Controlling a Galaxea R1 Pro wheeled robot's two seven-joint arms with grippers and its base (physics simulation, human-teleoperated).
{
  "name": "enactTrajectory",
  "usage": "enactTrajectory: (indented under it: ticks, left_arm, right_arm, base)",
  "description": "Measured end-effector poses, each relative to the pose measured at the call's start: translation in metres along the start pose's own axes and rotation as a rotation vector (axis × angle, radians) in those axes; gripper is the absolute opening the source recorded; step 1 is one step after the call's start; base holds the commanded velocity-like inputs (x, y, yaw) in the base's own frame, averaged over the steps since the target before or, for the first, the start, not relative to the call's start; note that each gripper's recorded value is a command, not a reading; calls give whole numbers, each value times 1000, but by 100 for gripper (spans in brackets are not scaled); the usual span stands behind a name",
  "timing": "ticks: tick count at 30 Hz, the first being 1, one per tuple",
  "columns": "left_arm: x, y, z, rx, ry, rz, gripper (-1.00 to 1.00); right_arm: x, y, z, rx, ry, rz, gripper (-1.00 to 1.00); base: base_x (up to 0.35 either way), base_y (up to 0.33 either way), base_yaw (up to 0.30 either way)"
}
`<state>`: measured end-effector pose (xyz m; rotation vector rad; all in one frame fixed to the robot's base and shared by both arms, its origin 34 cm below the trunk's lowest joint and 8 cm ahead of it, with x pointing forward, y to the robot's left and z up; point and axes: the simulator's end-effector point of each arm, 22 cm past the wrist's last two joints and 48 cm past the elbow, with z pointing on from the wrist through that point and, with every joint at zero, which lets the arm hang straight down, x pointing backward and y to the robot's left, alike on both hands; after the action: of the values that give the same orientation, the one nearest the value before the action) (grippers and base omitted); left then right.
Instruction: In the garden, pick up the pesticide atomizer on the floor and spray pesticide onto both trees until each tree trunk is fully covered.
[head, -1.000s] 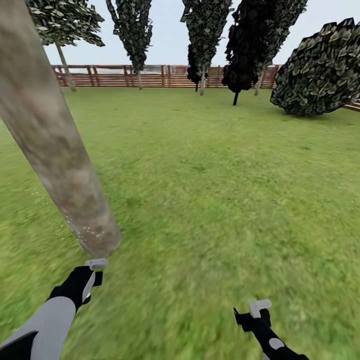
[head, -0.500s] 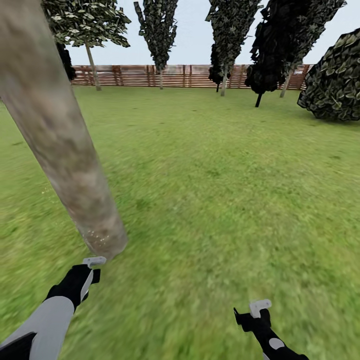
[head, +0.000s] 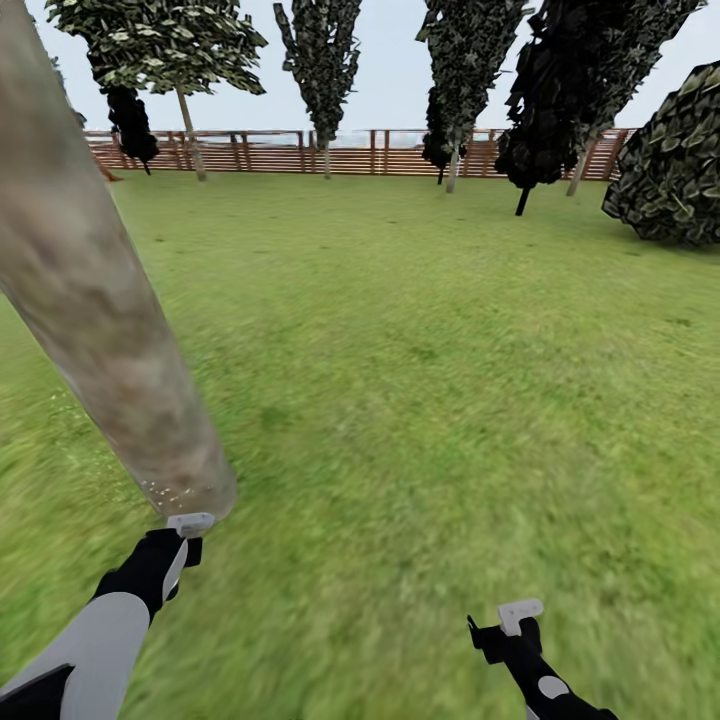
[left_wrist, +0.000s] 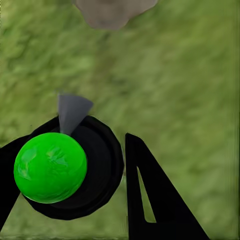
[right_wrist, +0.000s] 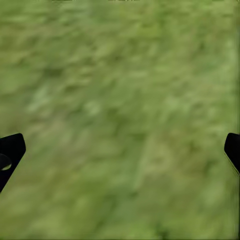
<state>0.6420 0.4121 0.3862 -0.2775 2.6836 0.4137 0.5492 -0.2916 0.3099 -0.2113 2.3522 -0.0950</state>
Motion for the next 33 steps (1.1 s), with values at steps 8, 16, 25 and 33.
enactTrajectory:
  ticks: [8,16,25,33]
  left_arm:
    - [-1,-1,0,1,-2,-3,-100]
    - [-1,-1,-1,3,-2,-4,-100]
    - [-20,-6,-6,19,-38,-17,-100]
    - [-100,-40,-35,76,-141,-28,-100]
  right_arm:
    - [0,0,0,0,0,0,100]
    - [0,1,0,-2,0,0,100]
    - [0,0,0,-1,1,0,100]
    - [0,0,0,-1,2,0,100]
  base:
    - [21,-274,275]
    - [65,-277,278]
    - [2,-63,196]
    - [0,0,2]
